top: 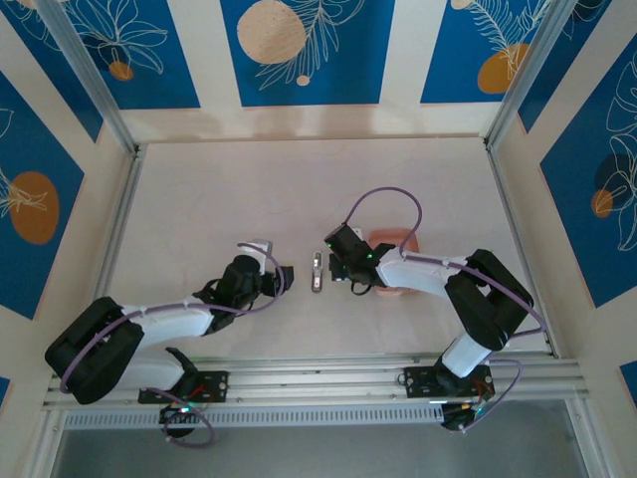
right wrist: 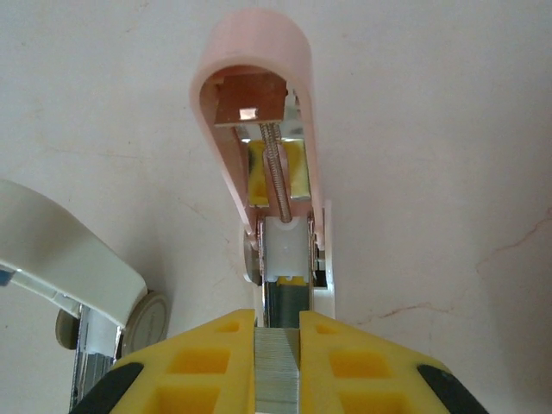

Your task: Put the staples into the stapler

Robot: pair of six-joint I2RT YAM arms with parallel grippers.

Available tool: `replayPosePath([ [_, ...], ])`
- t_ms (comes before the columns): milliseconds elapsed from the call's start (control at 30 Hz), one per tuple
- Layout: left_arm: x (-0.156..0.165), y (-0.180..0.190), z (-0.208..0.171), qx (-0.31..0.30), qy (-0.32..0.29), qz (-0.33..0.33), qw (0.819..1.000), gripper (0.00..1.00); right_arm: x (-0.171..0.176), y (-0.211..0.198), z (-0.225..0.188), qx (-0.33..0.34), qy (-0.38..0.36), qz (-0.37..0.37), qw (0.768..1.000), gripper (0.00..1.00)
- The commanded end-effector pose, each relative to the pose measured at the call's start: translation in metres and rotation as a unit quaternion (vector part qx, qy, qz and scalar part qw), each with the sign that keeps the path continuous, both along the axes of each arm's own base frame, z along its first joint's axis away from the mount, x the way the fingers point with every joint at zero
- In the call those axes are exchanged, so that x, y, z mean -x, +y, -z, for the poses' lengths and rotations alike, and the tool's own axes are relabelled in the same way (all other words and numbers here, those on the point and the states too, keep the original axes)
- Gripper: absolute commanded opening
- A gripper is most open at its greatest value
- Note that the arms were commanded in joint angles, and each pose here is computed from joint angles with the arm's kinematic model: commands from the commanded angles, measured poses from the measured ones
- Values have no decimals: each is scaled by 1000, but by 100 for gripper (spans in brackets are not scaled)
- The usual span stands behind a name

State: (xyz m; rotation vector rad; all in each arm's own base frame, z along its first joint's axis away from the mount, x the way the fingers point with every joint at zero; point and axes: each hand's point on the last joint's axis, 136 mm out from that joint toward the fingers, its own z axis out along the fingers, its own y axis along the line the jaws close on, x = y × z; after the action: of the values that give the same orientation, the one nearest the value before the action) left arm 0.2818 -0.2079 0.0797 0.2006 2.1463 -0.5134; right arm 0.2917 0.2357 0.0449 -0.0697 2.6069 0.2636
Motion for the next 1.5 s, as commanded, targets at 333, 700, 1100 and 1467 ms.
replayPosePath([
  [333,-7,-5,-10,10,-14,4,1000,78,-9,-3,1,-1,-14,10,1000,17],
  [700,-5,-3,-11,10,-14,4,1000,78,5,-9,13,9,1,12,1000,17],
  [1100,-3,-1,-15,13,-17,3,1000,78,5,-8,-14,-5,-14,13,1000,17],
  [1467,7,6,-27,30,-27,5,999,78,77,-29,-23,19,46,32,998,17],
])
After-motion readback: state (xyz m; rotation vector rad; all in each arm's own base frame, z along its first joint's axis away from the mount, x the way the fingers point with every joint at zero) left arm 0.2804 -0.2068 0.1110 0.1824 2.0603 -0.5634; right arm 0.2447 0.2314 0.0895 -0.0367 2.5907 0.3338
